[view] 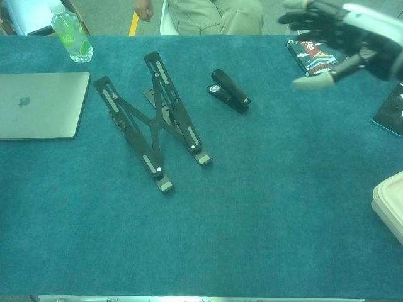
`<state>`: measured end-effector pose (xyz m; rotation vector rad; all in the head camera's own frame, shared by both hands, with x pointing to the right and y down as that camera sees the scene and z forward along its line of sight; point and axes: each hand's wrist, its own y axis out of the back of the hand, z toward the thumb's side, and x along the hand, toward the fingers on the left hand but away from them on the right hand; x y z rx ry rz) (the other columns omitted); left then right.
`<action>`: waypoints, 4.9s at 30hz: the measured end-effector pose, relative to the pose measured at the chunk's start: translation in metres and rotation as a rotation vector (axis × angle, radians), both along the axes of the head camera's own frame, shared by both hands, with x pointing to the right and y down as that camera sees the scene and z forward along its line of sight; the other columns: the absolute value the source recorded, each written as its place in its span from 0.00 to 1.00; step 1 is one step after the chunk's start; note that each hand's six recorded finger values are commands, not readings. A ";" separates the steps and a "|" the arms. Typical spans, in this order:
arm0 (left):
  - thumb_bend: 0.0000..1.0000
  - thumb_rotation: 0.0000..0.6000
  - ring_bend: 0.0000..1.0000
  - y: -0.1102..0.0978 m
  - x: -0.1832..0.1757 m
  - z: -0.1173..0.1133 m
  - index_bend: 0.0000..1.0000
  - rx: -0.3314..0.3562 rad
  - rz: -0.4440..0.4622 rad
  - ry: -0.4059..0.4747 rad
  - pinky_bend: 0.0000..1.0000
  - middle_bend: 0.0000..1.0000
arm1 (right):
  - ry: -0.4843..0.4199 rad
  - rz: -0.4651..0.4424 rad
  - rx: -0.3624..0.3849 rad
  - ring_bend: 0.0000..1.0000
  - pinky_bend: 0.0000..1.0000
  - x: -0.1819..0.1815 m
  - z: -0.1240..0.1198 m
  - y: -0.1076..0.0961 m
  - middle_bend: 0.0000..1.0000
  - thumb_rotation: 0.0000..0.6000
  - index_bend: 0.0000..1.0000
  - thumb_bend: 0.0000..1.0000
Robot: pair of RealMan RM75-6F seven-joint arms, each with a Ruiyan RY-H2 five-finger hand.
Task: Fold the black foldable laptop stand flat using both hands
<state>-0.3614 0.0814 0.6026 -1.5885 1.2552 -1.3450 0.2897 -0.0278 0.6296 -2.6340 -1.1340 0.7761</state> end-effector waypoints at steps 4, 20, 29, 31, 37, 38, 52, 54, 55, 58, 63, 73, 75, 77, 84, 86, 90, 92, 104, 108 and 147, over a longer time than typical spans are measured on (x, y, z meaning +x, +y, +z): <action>0.28 1.00 0.07 0.001 -0.003 -0.001 0.23 0.005 -0.008 -0.004 0.06 0.15 | -0.079 -0.021 -0.115 0.01 0.07 -0.030 0.013 -0.009 0.12 1.00 0.00 0.01; 0.28 1.00 0.07 0.002 -0.011 -0.006 0.23 0.022 -0.028 0.000 0.06 0.15 | -0.240 -0.061 -0.349 0.01 0.07 -0.115 0.060 -0.026 0.15 1.00 0.01 0.01; 0.28 1.00 0.07 0.001 -0.013 -0.008 0.23 0.030 -0.031 0.006 0.06 0.15 | -0.297 -0.110 -0.363 0.01 0.07 -0.149 0.071 -0.028 0.17 1.00 0.03 0.01; 0.28 1.00 0.07 0.002 -0.014 -0.008 0.23 0.028 -0.032 0.008 0.06 0.15 | -0.300 -0.118 -0.361 0.01 0.07 -0.155 0.073 -0.029 0.17 1.00 0.03 0.01; 0.28 1.00 0.07 0.002 -0.017 -0.007 0.23 0.027 -0.037 0.008 0.06 0.15 | -0.302 -0.122 -0.370 0.01 0.07 -0.169 0.083 -0.033 0.17 1.00 0.03 0.01; 0.28 1.00 0.07 0.002 -0.017 -0.007 0.23 0.027 -0.038 0.009 0.06 0.15 | -0.301 -0.124 -0.371 0.01 0.07 -0.171 0.084 -0.033 0.17 1.00 0.03 0.01; 0.28 1.00 0.07 0.004 -0.022 -0.007 0.23 0.029 -0.050 0.010 0.06 0.15 | -0.312 -0.137 -0.379 0.01 0.07 -0.187 0.091 -0.039 0.17 1.00 0.03 0.01; 0.28 1.00 0.07 0.005 -0.023 -0.008 0.23 0.029 -0.050 0.009 0.06 0.15 | -0.316 -0.131 -0.370 0.01 0.07 -0.182 0.088 -0.041 0.17 1.00 0.03 0.01; 0.28 1.00 0.07 0.006 -0.023 -0.009 0.23 0.030 -0.049 0.009 0.06 0.15 | -0.316 -0.125 -0.368 0.01 0.07 -0.178 0.087 -0.043 0.17 1.00 0.03 0.01; 0.28 1.00 0.07 0.006 -0.022 -0.010 0.23 0.033 -0.045 0.010 0.06 0.15 | -0.310 -0.109 -0.360 0.01 0.07 -0.171 0.087 -0.046 0.17 1.00 0.03 0.01; 0.28 1.00 0.07 0.007 -0.021 -0.009 0.23 0.031 -0.044 0.010 0.06 0.15 | -0.292 -0.092 -0.353 0.01 0.07 -0.164 0.089 -0.050 0.16 1.00 0.03 0.01; 0.28 1.00 0.07 0.006 -0.022 -0.011 0.23 0.035 -0.046 0.007 0.06 0.15 | -0.281 -0.092 -0.387 0.01 0.07 -0.185 0.106 -0.048 0.16 1.00 0.03 0.00; 0.28 1.00 0.07 0.007 -0.023 -0.011 0.23 0.034 -0.047 0.007 0.06 0.15 | -0.283 -0.101 -0.395 0.01 0.07 -0.191 0.109 -0.046 0.16 1.00 0.03 0.00; 0.28 1.00 0.07 0.007 -0.024 -0.012 0.23 0.033 -0.048 0.007 0.06 0.15 | -0.287 -0.115 -0.409 0.01 0.07 -0.198 0.111 -0.043 0.16 1.00 0.03 0.00; 0.28 1.00 0.07 0.012 -0.028 -0.014 0.23 0.038 -0.058 0.009 0.06 0.15 | -0.288 -0.208 -0.435 0.01 0.07 -0.206 0.108 -0.021 0.16 1.00 0.03 0.00; 0.28 1.00 0.07 0.012 -0.029 -0.014 0.23 0.038 -0.058 0.010 0.06 0.15 | -0.296 -0.231 -0.435 0.02 0.07 -0.203 0.103 -0.016 0.16 1.00 0.03 0.00; 0.28 1.00 0.07 0.013 -0.027 -0.012 0.23 0.034 -0.049 0.014 0.06 0.15 | -0.318 -0.253 -0.434 0.02 0.07 -0.194 0.093 -0.009 0.16 1.00 0.03 0.00; 0.28 1.00 0.07 0.012 -0.026 -0.012 0.23 0.035 -0.044 0.017 0.06 0.15 | -0.325 -0.259 -0.433 0.03 0.07 -0.187 0.087 -0.006 0.16 1.00 0.03 0.00; 0.28 1.00 0.07 0.009 -0.029 -0.004 0.23 0.008 -0.044 0.046 0.06 0.16 | -0.334 -0.289 -0.414 0.03 0.07 -0.146 0.060 0.015 0.16 1.00 0.03 0.00; 0.28 1.00 0.07 0.006 -0.024 -0.002 0.23 -0.006 -0.020 0.066 0.06 0.17 | -0.340 -0.296 -0.411 0.03 0.07 -0.134 0.050 0.022 0.16 1.00 0.03 0.00; 0.28 1.00 0.09 -0.034 0.095 0.022 0.24 -0.295 0.440 0.384 0.06 0.19 | -0.336 -0.370 -0.433 0.03 0.07 -0.098 0.017 0.090 0.16 1.00 0.03 0.00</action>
